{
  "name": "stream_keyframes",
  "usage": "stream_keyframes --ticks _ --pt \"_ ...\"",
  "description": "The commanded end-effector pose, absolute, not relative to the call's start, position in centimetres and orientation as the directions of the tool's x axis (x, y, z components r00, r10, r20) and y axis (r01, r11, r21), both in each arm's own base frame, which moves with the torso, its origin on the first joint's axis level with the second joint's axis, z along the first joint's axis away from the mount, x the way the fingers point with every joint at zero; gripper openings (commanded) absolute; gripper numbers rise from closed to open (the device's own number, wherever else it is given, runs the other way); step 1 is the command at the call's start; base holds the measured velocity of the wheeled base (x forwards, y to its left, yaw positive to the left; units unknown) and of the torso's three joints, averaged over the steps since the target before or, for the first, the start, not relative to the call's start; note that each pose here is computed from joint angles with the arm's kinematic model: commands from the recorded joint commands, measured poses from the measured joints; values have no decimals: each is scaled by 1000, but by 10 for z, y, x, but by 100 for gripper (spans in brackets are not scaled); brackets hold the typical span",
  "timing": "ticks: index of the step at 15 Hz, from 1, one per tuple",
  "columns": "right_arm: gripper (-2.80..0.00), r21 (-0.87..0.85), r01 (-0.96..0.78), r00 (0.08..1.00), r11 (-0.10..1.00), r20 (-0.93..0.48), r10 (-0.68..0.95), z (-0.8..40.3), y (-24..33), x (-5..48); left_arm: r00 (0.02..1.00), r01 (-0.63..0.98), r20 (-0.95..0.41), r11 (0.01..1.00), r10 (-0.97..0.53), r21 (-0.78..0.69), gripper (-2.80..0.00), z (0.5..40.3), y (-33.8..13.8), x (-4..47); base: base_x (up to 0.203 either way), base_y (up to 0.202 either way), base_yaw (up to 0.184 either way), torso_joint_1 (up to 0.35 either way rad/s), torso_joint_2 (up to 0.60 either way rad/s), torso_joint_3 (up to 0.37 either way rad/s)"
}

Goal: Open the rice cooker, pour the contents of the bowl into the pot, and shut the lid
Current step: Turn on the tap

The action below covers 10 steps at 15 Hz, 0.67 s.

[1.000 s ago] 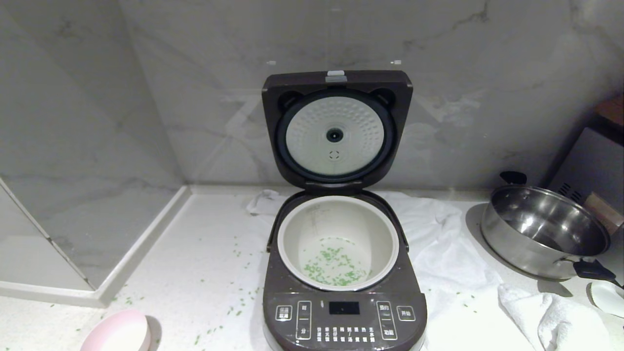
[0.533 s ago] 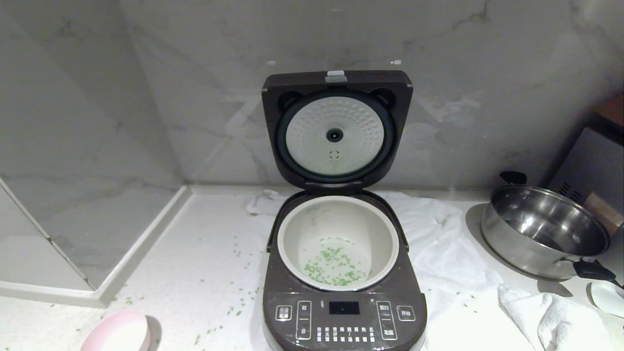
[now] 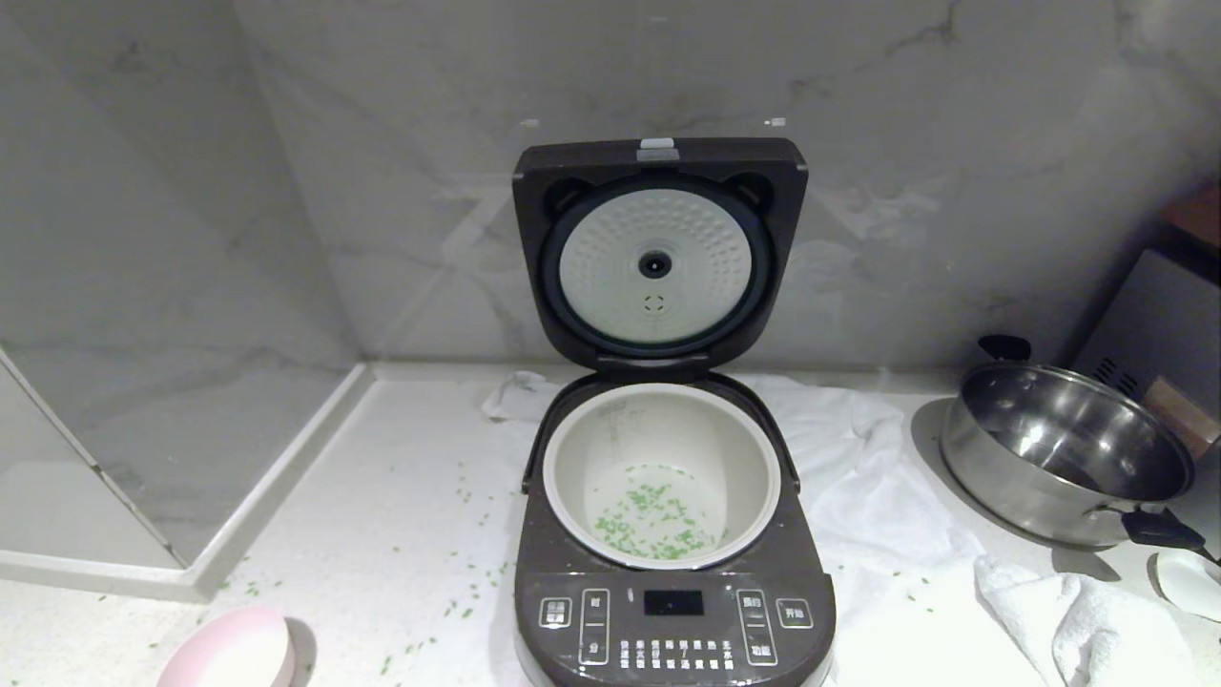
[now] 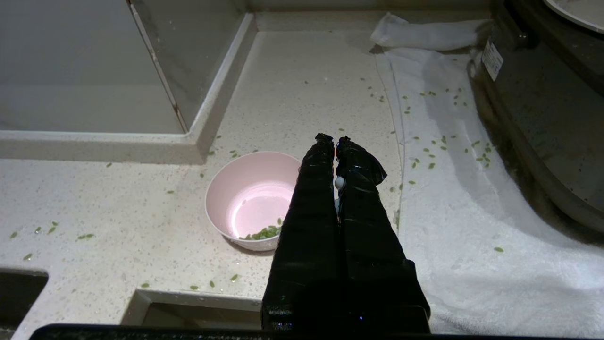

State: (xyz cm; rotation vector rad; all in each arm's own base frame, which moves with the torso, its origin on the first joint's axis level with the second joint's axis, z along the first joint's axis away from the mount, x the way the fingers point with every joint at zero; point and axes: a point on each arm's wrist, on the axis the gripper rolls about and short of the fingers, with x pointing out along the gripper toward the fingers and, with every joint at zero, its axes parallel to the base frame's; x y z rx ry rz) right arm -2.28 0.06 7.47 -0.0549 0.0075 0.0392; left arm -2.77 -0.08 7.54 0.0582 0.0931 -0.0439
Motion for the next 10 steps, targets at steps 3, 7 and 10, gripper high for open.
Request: stream_keyframes --ticks 3,7,10 --pt "-280 -55 -40 999 998 -8 40 74 1 -23 995 43 -92 998 -38 44 -280 76 -1 -28 0 0 0 0 0 0" --pt "-280 -55 -40 999 998 -8 40 74 1 -23 995 43 -92 998 -38 44 -280 76 -1 -28 0 0 0 0 0 0" --pt "-280 -55 -40 999 998 -8 40 74 1 -23 995 41 -92 998 -37 47 -280 76 -1 -28 0 0 0 0 0 0"
